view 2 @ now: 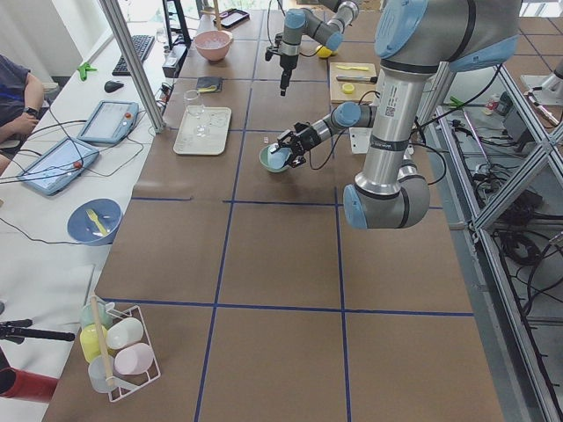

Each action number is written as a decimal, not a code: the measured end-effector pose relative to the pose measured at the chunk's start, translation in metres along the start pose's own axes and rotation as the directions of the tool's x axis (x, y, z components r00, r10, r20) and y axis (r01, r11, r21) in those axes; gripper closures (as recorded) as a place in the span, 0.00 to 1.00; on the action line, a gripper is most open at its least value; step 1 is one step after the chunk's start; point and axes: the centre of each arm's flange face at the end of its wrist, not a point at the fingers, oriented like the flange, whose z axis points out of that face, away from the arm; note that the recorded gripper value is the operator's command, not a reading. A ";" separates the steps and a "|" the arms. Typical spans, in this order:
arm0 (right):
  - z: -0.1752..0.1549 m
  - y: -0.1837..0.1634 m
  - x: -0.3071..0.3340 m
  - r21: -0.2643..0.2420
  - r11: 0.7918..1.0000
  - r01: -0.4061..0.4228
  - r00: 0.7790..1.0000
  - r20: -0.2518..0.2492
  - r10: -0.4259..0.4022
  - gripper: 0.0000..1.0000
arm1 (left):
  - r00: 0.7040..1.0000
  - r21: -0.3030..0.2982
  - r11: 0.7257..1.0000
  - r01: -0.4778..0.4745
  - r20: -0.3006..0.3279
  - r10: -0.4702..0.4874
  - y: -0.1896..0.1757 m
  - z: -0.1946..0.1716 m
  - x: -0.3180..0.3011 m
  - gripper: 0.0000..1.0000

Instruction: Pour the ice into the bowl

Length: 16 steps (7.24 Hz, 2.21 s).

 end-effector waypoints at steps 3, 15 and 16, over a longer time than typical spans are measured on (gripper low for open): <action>0.000 0.000 0.000 0.000 1.000 0.000 1.000 0.000 0.000 0.00 | 0.999 -0.019 0.999 -0.040 0.009 0.040 0.001 0.000 0.003 1.00; -0.002 0.001 -0.004 0.002 1.000 0.002 1.000 0.007 -0.002 0.00 | 0.928 -0.002 0.928 0.372 0.000 -0.372 0.015 0.002 -0.032 1.00; -0.002 0.001 -0.004 0.003 1.000 0.003 1.000 0.007 -0.003 0.00 | 0.907 0.004 0.907 0.421 -0.007 -0.421 0.022 0.002 -0.049 1.00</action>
